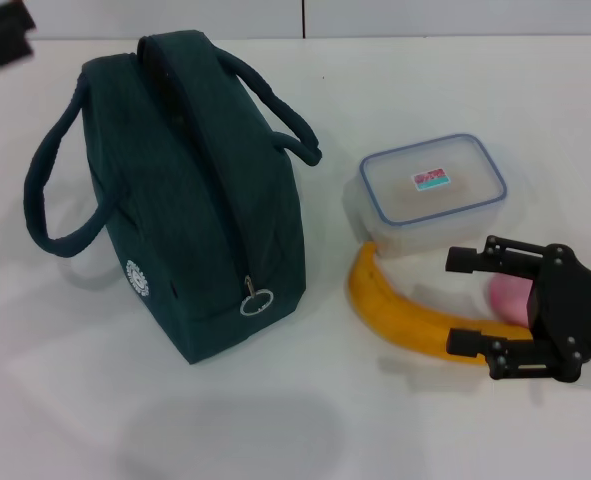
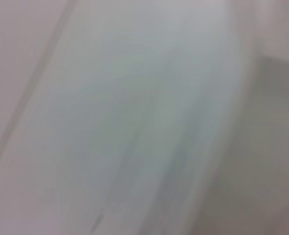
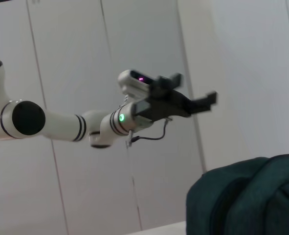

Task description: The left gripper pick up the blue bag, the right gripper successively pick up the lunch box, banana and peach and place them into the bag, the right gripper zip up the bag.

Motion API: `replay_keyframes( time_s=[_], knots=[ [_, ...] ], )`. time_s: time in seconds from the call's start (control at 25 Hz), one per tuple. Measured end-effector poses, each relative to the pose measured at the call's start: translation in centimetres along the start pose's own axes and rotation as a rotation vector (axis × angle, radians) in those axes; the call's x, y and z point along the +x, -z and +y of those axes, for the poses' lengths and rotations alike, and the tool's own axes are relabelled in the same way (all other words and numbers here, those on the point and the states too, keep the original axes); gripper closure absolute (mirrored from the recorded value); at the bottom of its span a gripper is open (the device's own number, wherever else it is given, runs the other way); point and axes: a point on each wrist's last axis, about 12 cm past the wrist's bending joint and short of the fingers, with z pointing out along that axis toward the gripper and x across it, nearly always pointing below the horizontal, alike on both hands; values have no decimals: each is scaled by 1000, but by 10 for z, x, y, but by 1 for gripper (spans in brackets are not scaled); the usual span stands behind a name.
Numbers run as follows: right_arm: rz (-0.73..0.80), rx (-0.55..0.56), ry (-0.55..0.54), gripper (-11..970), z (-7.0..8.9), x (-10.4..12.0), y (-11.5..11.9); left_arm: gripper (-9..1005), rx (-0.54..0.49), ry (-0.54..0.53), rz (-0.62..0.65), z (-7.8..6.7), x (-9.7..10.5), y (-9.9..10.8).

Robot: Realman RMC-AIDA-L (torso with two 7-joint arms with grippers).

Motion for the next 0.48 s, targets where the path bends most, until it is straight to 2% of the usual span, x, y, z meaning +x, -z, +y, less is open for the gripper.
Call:
replay_keyframes(
  time_s=[0.2, 0.48],
  knots=[
    [13, 32, -1, 161, -3, 2, 1, 177, -189, 159, 161, 22, -23, -12],
    [15, 100, -1, 161, -7, 5, 5, 188, -403, 414, 436, 19, -51, -34]
  ],
)
